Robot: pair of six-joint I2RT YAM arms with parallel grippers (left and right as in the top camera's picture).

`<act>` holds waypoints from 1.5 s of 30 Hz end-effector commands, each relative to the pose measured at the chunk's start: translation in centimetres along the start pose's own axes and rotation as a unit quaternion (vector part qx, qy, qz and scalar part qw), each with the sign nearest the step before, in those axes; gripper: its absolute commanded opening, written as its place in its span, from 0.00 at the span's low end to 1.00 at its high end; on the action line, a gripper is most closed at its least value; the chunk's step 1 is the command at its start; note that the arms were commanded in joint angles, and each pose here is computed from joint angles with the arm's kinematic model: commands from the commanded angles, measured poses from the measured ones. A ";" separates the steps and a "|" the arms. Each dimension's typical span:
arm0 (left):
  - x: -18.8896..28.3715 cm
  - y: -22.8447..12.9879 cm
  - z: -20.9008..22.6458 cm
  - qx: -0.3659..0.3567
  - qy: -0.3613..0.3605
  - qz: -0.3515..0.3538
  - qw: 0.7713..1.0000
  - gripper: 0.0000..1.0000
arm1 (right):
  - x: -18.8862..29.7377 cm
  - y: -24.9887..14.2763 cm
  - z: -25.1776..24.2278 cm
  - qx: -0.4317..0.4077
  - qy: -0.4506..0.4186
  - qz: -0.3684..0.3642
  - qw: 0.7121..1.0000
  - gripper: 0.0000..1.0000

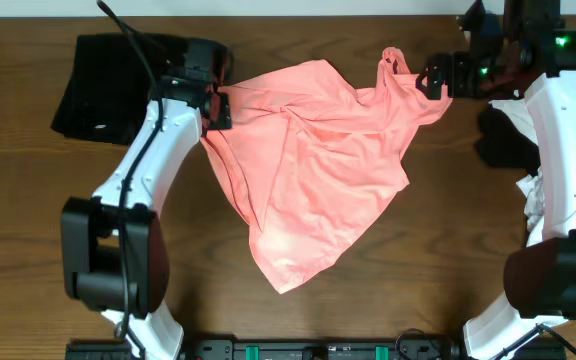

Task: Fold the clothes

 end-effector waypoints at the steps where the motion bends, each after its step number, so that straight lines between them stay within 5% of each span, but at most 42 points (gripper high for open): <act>1: 3.8 0.0 -1.5 0.018 -0.101 -0.017 0.995 0.98 | -0.3 0.2 -1.3 -0.030 -0.067 -0.013 0.997 0.99; 11: 7.0 -1.9 -6.8 -0.067 -0.188 -0.002 0.980 0.98 | -5.8 -0.1 -5.5 -0.198 -0.117 -0.039 0.972 0.99; 27: 8.4 -2.5 -9.5 -0.120 -0.183 -0.019 0.976 0.98 | -17.5 -1.7 -10.6 -0.274 -0.048 -0.078 0.957 0.98; 38: 8.7 -2.9 -10.3 -0.132 -0.187 -0.018 0.973 0.98 | -21.8 -2.3 -11.3 -0.288 -0.025 -0.064 0.955 0.59; 45: 8.7 -2.9 -10.3 -0.132 -0.187 -0.018 0.973 0.98 | -21.7 -2.0 -11.4 -0.281 -0.023 -0.071 0.957 0.13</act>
Point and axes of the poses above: each gripper's point midway between its finger pads, its own x axis back along the fingers, its own z axis along the line the jaws close on, y = z × x, the point moved 9 cm from there along x, back along the fingers, and after that the axes turned 12 degrees about -x, right-handed, at the moved point
